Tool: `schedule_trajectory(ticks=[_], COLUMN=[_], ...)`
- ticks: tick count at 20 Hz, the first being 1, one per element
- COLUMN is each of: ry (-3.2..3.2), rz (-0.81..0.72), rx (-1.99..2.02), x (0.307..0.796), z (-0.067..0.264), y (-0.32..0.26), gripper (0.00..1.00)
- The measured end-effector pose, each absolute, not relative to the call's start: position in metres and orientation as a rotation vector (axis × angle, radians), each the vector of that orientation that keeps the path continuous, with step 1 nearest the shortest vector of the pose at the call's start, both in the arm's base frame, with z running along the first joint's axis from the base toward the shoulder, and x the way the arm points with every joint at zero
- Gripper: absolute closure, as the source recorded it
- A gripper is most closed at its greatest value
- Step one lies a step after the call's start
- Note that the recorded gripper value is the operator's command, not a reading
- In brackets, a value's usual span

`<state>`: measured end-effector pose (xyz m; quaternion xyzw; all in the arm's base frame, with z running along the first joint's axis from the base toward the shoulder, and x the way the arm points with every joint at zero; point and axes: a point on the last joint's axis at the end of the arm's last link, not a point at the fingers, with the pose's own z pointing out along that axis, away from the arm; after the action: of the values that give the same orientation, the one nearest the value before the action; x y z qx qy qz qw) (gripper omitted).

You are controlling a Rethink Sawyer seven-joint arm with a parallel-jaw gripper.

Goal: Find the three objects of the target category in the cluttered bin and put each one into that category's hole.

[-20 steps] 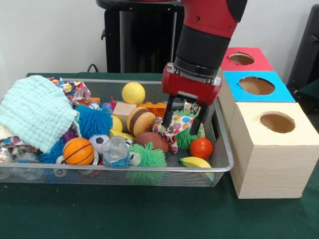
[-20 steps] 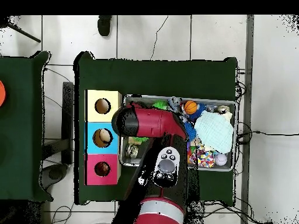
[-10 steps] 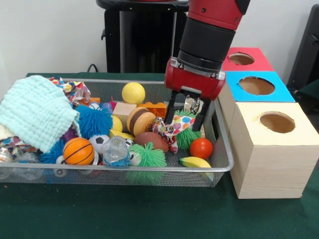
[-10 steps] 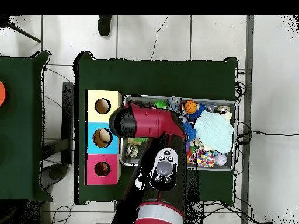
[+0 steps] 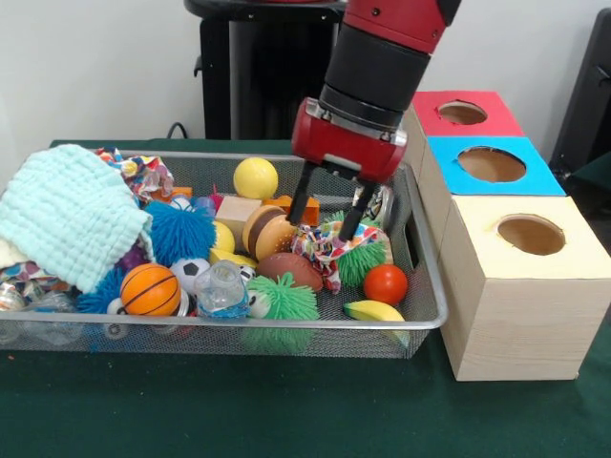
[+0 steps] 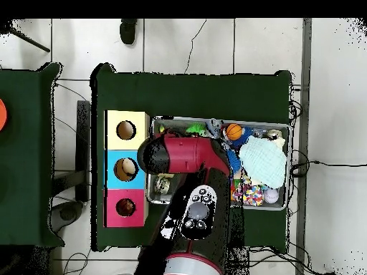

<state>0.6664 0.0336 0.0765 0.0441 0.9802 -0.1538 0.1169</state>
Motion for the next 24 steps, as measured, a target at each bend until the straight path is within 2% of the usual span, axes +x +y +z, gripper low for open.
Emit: schedule_trajectory(ticks=[8, 9, 14, 19, 24], ry=[2.848, 2.827, 2.758, 2.649, 2.582], rz=[-0.647, -0.714, -0.857, -1.047, -1.130], rx=[0.040, -0.003, -0.090, -0.102, -0.045], x=[0.644, 0.637, 0.623, 0.608, 0.606], z=[0.078, 0.077, 0.079, 0.100, 0.120], y=[0.023, 0.025, 0.031, 0.032, 0.023], gripper=[0.00, 0.00, 0.00, 0.00, 0.00])
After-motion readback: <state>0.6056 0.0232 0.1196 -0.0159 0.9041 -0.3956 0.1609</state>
